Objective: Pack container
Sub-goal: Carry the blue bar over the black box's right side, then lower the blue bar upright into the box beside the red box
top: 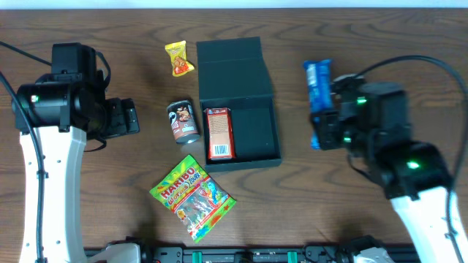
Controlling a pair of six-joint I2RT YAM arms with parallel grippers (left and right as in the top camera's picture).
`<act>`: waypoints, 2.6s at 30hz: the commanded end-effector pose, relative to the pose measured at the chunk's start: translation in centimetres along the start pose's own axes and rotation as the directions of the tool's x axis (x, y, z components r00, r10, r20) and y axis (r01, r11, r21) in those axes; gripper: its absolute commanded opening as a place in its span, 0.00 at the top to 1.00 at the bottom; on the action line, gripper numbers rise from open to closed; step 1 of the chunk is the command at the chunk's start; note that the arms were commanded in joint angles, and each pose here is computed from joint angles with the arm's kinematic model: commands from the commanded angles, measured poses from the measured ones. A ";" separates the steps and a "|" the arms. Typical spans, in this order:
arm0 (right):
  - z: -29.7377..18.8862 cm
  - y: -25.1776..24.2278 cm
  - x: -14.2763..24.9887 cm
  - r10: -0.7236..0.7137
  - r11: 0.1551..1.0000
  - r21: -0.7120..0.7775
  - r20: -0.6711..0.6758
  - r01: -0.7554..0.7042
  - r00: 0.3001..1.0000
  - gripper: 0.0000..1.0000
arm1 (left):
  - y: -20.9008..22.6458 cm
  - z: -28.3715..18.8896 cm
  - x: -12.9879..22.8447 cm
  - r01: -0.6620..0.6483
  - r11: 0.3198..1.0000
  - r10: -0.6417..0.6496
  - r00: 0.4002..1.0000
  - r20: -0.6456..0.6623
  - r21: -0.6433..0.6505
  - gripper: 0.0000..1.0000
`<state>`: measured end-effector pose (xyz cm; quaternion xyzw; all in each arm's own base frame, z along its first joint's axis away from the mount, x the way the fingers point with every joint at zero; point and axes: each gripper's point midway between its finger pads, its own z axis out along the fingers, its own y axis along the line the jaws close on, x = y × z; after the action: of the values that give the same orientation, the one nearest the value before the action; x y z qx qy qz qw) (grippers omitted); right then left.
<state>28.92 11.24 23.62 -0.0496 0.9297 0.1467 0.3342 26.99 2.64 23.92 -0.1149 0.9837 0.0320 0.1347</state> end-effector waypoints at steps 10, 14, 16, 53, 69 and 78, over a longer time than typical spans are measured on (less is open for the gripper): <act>10.3 4.7 1.3 0.069 0.998 0.002 -0.124 -0.069 0.990 0.76 | 0.2 0.0 0.0 0.018 1.000 -0.018 1.000 0.001 -0.007 0.05; 13.5 5.4 3.4 0.085 0.996 -0.017 -0.220 -0.091 0.972 0.79 | 0.2 0.0 0.0 0.018 1.000 -0.018 1.000 0.001 -0.007 0.05; 14.5 5.7 4.5 0.103 0.994 -0.015 -0.259 -0.110 0.960 0.80 | 0.2 0.0 0.0 0.019 1.000 -0.019 1.000 0.001 -0.007 0.05; 15.7 4.1 8.9 0.123 0.988 0.123 -0.318 -0.087 0.940 0.56 | 0.2 0.0 0.0 0.018 1.000 -0.018 1.000 0.001 -0.007 0.05; 10.5 4.7 5.8 0.070 0.994 0.098 -0.258 -0.046 0.964 0.77 | 0.2 0.0 0.0 0.018 1.000 -0.018 1.000 0.001 -0.007 0.05; 9.6 5.7 7.7 0.071 0.997 0.042 -0.360 -0.060 0.930 0.82 | 0.2 0.0 0.0 0.018 1.000 -0.018 1.000 0.001 -0.007 0.05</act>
<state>28.49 18.73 12.18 -0.0244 0.9794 0.1089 0.1686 26.98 2.62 23.92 -0.1145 0.9838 0.0318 0.1345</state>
